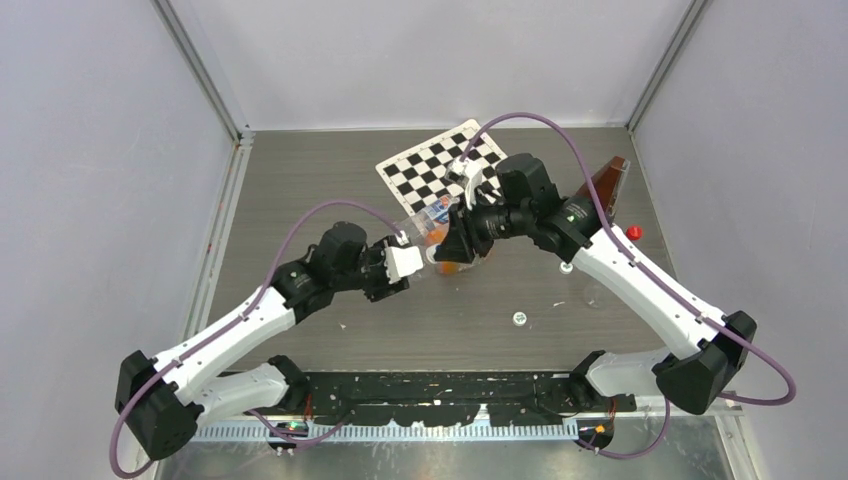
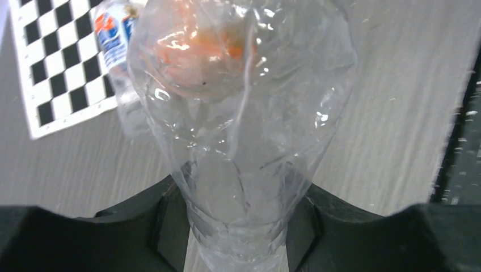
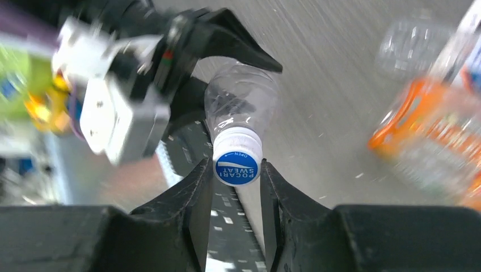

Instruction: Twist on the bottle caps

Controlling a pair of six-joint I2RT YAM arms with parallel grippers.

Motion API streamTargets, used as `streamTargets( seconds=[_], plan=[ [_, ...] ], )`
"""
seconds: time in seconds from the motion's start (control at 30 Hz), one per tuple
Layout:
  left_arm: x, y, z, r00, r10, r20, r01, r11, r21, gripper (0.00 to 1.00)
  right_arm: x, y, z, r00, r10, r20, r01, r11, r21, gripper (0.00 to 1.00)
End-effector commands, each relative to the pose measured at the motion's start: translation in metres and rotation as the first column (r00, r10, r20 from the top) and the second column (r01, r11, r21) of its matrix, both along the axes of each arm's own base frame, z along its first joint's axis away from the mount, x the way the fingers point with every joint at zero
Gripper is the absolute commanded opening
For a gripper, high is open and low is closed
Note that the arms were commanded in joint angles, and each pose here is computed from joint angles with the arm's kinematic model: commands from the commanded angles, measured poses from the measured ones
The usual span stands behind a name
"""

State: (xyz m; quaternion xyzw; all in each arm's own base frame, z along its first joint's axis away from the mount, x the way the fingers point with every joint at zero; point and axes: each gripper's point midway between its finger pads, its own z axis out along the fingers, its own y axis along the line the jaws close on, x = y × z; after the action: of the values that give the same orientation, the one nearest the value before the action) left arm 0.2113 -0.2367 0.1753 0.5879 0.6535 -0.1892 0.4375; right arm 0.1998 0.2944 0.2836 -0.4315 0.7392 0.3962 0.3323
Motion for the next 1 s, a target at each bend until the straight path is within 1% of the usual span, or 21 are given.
streamTargets(
  seconds=[0.0, 0.03, 0.1, 0.17, 0.23, 0.27, 0.3, 0.33, 0.37, 0.4, 0.43, 0.47, 0.5, 0.53, 0.57, 0.6, 0.63, 0.67, 0.7, 0.83, 0.97],
  plan=[
    [0.026, -0.014, 0.048, 0.949, 0.126, 0.289, -0.104, 0.991, -0.089, 0.0, 0.052, 0.011, -0.014, 0.711, -0.529, -0.463, 0.584, 0.811, -0.03, 0.01],
    [0.027, -0.014, 0.051, 0.933, 0.14, 0.331, -0.118, 0.989, -0.084, 0.0, 0.053, 0.014, -0.015, 0.624, -0.549, -0.557, 0.633, 0.772, -0.052, 0.01],
    [0.028, -0.013, 0.053, 0.914, 0.163, 0.37, -0.143, 0.986, -0.081, 0.0, 0.055, 0.019, -0.024, 0.542, -0.547, -0.638, 0.664, 0.744, -0.073, 0.01],
    [0.027, -0.01, 0.051, 0.915, 0.17, 0.366, -0.151, 0.985, -0.079, 0.0, 0.059, 0.021, -0.016, 0.545, -0.533, -0.647, 0.679, 0.734, -0.033, 0.01],
    [0.024, -0.005, 0.048, 0.92, 0.181, 0.347, -0.167, 0.984, -0.069, 0.0, 0.063, 0.015, -0.007, 0.605, -0.532, -0.592, 0.667, 0.745, 0.013, 0.04],
    [0.022, -0.003, 0.045, 0.926, 0.185, 0.33, -0.174, 0.983, -0.063, 0.0, 0.062, 0.013, 0.0, 0.674, -0.512, -0.532, 0.628, 0.776, 0.048, 0.13],
    [0.02, -0.001, 0.043, 0.931, 0.186, 0.315, -0.178, 0.983, -0.054, 0.0, 0.061, 0.012, 0.009, 0.725, -0.491, -0.483, 0.595, 0.799, 0.082, 0.19],
    [0.017, 0.001, 0.039, 0.937, 0.182, 0.299, -0.179, 0.983, -0.039, 0.0, 0.055, 0.01, 0.017, 0.821, -0.431, -0.375, 0.505, 0.855, 0.121, 0.32],
    [0.014, 0.003, 0.037, 0.944, 0.171, 0.283, -0.17, 0.985, -0.026, 0.0, 0.048, 0.008, 0.022, 0.862, -0.388, -0.327, 0.448, 0.885, 0.13, 0.43],
    [0.009, 0.005, 0.03, 0.955, 0.152, 0.253, -0.157, 0.988, -0.001, 0.0, 0.044, 0.002, 0.027, 0.922, -0.336, -0.192, 0.365, 0.92, 0.141, 0.47],
    [0.005, 0.006, 0.026, 0.966, 0.138, 0.218, -0.145, 0.989, 0.015, 0.0, 0.037, 0.001, 0.03, 0.951, -0.277, -0.133, 0.295, 0.945, 0.143, 0.52],
    [-0.001, 0.005, 0.022, 0.979, 0.109, 0.174, -0.115, 0.993, 0.026, 0.0, 0.031, -0.008, 0.029, 0.979, -0.204, 0.014, 0.201, 0.973, 0.113, 0.58],
    [-0.007, 0.006, 0.017, 0.988, 0.086, 0.129, -0.092, 0.995, 0.039, 0.0, 0.021, -0.013, 0.023, 0.99, -0.131, 0.061, 0.126, 0.989, 0.077, 0.62],
    [-0.012, 0.005, 0.014, 0.994, 0.066, 0.09, -0.07, 0.997, 0.045, 0.0, 0.018, -0.02, 0.025, 0.978, -0.044, 0.205, 0.036, 0.998, 0.043, 0.63],
    [-0.017, 0.006, 0.009, 0.998, 0.048, 0.05, -0.051, 0.997, 0.062, 0.0, 0.008, -0.024, 0.023, 0.97, 0.018, 0.243, -0.024, 1.0, 0.019, 0.66],
    [-0.022, 0.004, 0.008, 0.999, 0.028, 0.023, -0.029, 0.997, 0.065, 0.0, 0.007, -0.027, 0.023, 0.942, 0.079, 0.325, -0.079, 0.997, -0.012, 0.66],
    [-0.025, 0.002, 0.008, 1.0, 0.011, 0.003, -0.011, 0.998, 0.065, 0.0, 0.001, -0.031, 0.02, 0.913, 0.145, 0.38, -0.139, 0.989, -0.043, 0.66],
    [-0.028, 0.0, 0.008, 1.0, -0.002, -0.014, 0.003, 0.998, 0.062, 0.0, -0.003, -0.032, 0.02, 0.894, 0.188, 0.408, -0.18, 0.982, -0.059, 0.67],
    [-0.031, -0.003, 0.009, 0.999, -0.021, -0.033, 0.023, 0.998, 0.055, 0.0, -0.012, -0.033, 0.019, 0.859, 0.259, 0.442, -0.25, 0.965, -0.079, 0.67],
    [-0.037, -0.013, 0.013, 0.995, -0.069, -0.077, 0.072, 0.997, 0.037, 0.0, -0.027, -0.031, 0.019, 0.805, 0.362, 0.471, -0.367, 0.926, -0.084, 0.66],
    [-0.04, -0.021, 0.015, 0.99, -0.099, -0.105, 0.102, 0.994, 0.024, 0.0, -0.037, -0.024, 0.024, 0.784, 0.41, 0.466, -0.439, 0.897, -0.05, 0.65]
  ],
)
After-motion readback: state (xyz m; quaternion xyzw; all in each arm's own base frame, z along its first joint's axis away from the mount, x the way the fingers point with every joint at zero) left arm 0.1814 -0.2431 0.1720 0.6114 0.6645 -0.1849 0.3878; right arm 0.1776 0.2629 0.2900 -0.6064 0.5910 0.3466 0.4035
